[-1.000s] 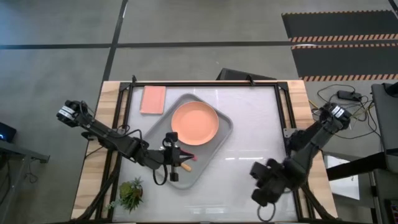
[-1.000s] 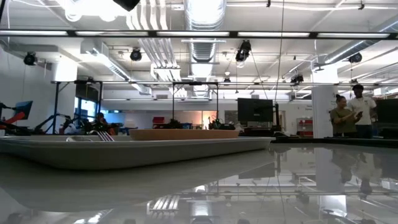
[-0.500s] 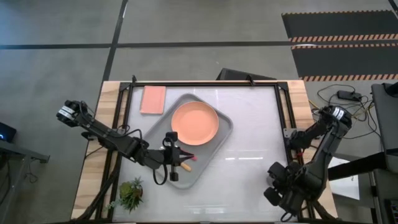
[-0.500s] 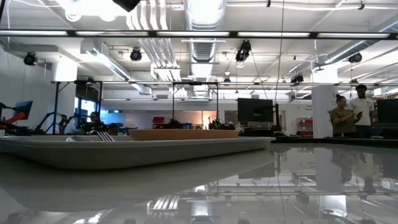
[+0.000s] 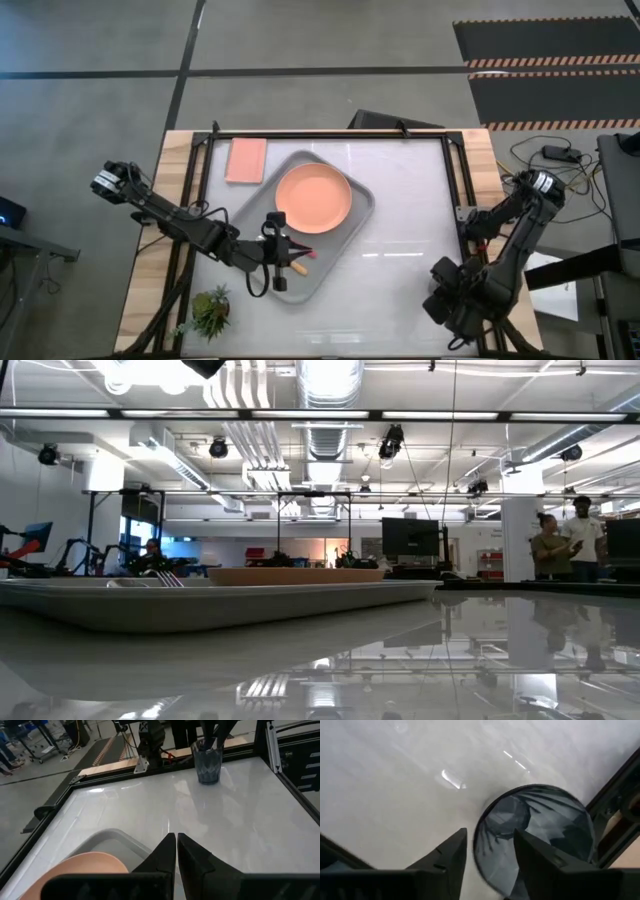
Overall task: Pick and place plate/cup/fork/spoon on tray
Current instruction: Put the blue glass on the gray serving tray to the top left of the orange plate
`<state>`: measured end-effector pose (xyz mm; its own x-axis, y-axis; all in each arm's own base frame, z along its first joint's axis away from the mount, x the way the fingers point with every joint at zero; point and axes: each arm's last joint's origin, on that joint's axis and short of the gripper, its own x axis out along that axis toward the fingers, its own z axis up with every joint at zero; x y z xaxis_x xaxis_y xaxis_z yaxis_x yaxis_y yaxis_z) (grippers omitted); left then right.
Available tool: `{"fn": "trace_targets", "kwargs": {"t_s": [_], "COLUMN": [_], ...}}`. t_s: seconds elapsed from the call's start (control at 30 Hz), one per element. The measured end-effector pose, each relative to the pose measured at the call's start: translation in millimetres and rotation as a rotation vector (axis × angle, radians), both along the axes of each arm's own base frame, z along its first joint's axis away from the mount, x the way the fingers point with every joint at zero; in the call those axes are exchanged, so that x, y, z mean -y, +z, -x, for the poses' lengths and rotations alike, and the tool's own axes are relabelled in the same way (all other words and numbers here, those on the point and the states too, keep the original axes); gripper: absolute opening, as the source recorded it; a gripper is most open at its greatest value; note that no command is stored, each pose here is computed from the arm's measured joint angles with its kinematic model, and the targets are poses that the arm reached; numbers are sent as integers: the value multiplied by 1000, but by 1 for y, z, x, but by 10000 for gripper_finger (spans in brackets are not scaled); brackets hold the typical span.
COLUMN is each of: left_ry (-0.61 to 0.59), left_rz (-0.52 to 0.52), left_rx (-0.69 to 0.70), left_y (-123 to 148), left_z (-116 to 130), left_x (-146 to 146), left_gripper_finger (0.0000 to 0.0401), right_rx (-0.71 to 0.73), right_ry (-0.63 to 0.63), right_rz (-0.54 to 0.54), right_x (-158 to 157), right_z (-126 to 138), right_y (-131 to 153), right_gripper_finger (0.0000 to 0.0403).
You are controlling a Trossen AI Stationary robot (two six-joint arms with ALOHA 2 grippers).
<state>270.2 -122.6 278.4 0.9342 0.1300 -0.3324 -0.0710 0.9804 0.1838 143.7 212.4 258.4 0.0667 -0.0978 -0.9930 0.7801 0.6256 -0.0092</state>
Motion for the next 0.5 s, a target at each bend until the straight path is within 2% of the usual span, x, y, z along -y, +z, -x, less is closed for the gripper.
{"fn": "trace_targets", "kwargs": {"t_s": [0.33,0.5], "left_ry": [0,0], "left_rz": [0,0], "left_rx": [0,0], "left_y": [0,0], "left_z": [0,0], "left_x": [0,0], "left_gripper_finger": [0,0], "right_rx": [-7,5], "right_ry": [4,13], "right_rz": [20,-1], "right_x": [3,3], "right_z": [2,2], "right_y": [-20,-31], "right_gripper_finger": [158,130]}}
